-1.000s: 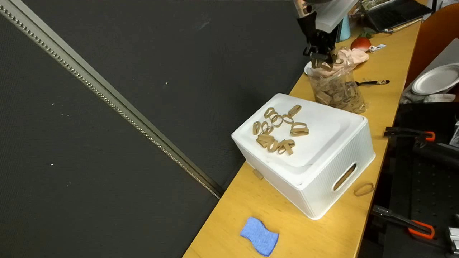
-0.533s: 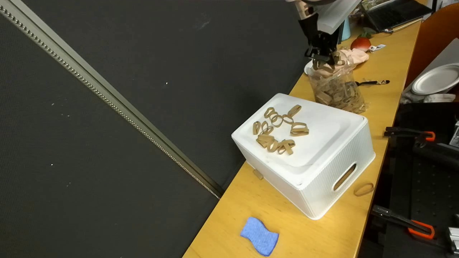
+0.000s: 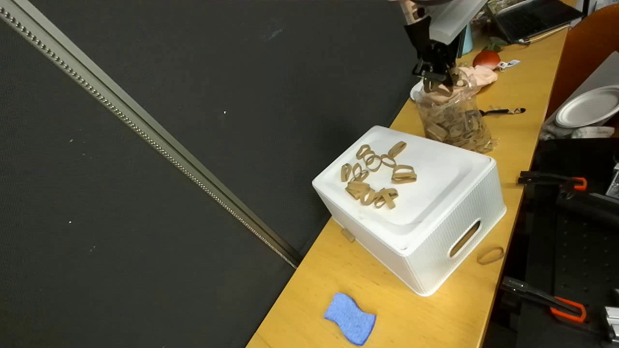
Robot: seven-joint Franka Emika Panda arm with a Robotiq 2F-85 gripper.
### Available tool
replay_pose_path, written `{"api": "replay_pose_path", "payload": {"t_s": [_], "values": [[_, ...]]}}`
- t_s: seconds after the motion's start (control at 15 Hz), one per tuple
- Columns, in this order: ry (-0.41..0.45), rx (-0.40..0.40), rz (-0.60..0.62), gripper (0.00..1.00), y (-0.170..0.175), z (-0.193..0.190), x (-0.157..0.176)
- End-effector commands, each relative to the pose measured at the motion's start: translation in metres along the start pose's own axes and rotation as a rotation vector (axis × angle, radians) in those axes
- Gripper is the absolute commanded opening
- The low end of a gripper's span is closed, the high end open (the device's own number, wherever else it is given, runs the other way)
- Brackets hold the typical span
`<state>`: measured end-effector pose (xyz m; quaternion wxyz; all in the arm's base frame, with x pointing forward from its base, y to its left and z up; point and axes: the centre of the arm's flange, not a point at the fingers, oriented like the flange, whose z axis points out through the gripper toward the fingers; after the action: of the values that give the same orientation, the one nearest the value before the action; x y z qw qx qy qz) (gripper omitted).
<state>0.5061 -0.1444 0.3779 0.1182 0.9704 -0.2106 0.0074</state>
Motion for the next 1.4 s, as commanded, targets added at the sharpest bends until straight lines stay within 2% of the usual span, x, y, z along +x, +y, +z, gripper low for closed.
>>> {"api": "replay_pose_path", "payload": {"t_s": [0.0,0.07,0.13,0.2,0.67,0.87,1.07,1.33], "values": [[0.016,0.011,0.002,0.02,0.007,-0.002,-0.003],[0.015,0.011,0.004,0.08,0.009,-0.002,-0.003],[0.016,0.012,0.008,0.19,0.01,-0.002,-0.003],[0.014,0.014,0.011,0.35,0.012,-0.003,-0.003],[0.013,0.016,0.026,0.84,0.02,-0.002,-0.002],[0.014,0.017,0.028,1.0,0.021,-0.006,-0.002],[0.028,0.032,0.009,1.0,0.013,-0.022,-0.006],[0.06,0.089,-0.076,1.0,-0.027,-0.045,-0.007]]}}
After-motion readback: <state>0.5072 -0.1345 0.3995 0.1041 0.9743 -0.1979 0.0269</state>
